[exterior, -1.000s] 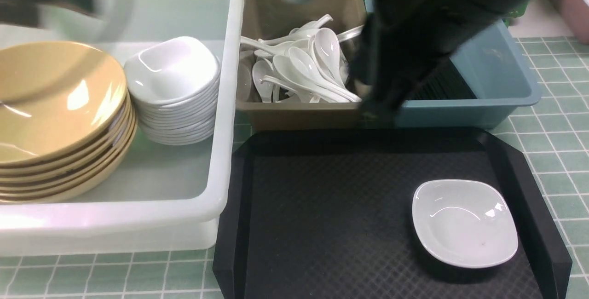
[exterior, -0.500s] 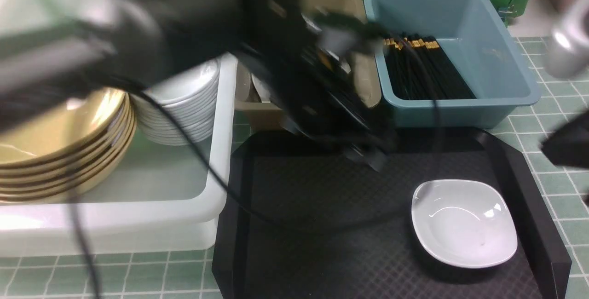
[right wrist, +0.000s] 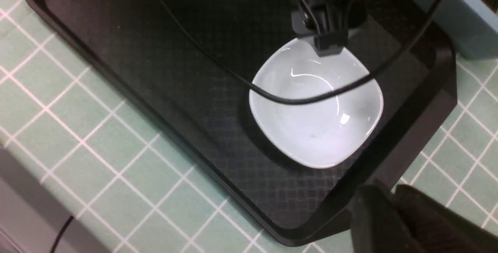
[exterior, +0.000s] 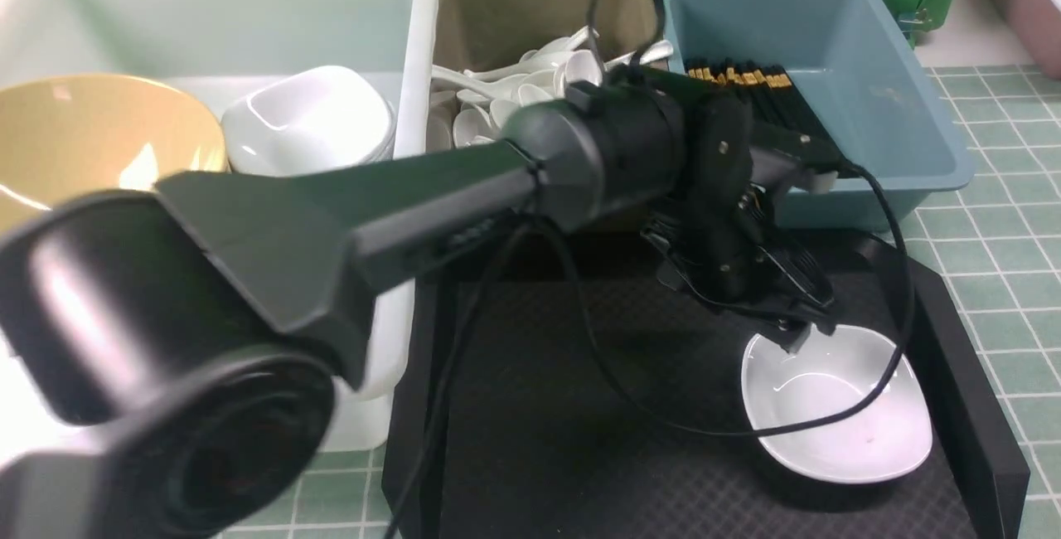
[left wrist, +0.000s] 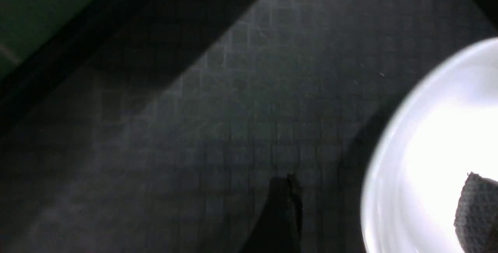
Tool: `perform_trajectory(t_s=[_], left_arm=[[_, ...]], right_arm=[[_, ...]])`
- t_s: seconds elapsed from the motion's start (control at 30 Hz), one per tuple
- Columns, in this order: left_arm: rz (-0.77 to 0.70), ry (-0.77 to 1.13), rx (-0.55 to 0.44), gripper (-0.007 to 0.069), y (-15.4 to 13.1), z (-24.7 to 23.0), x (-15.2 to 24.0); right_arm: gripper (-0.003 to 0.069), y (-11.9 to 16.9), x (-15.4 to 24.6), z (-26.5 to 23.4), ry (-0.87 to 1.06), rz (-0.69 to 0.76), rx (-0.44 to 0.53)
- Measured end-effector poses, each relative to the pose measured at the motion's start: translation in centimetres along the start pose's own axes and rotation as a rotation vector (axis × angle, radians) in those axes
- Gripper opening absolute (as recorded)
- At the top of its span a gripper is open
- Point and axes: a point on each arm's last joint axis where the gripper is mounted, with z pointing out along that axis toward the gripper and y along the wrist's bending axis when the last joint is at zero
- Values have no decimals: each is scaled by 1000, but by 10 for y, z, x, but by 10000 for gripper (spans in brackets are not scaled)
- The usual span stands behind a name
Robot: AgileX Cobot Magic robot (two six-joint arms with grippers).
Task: On blue table put chopsticks spoon bowls plates into blue grey white boxes.
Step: 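Grasp the small white bowl on the black tray by its rim with the left gripper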
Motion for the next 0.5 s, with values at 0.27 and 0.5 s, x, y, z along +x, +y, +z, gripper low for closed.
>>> perform_trajectory(t_s=[0.27, 0.5], left_arm=[[12, 56, 20, 345, -12, 30, 5], [-1, 62, 31, 57, -9, 19, 0]], right_arm=[[99, -3, 0, 0, 2, -9, 29], [99, -3, 0, 0, -5, -9, 31]])
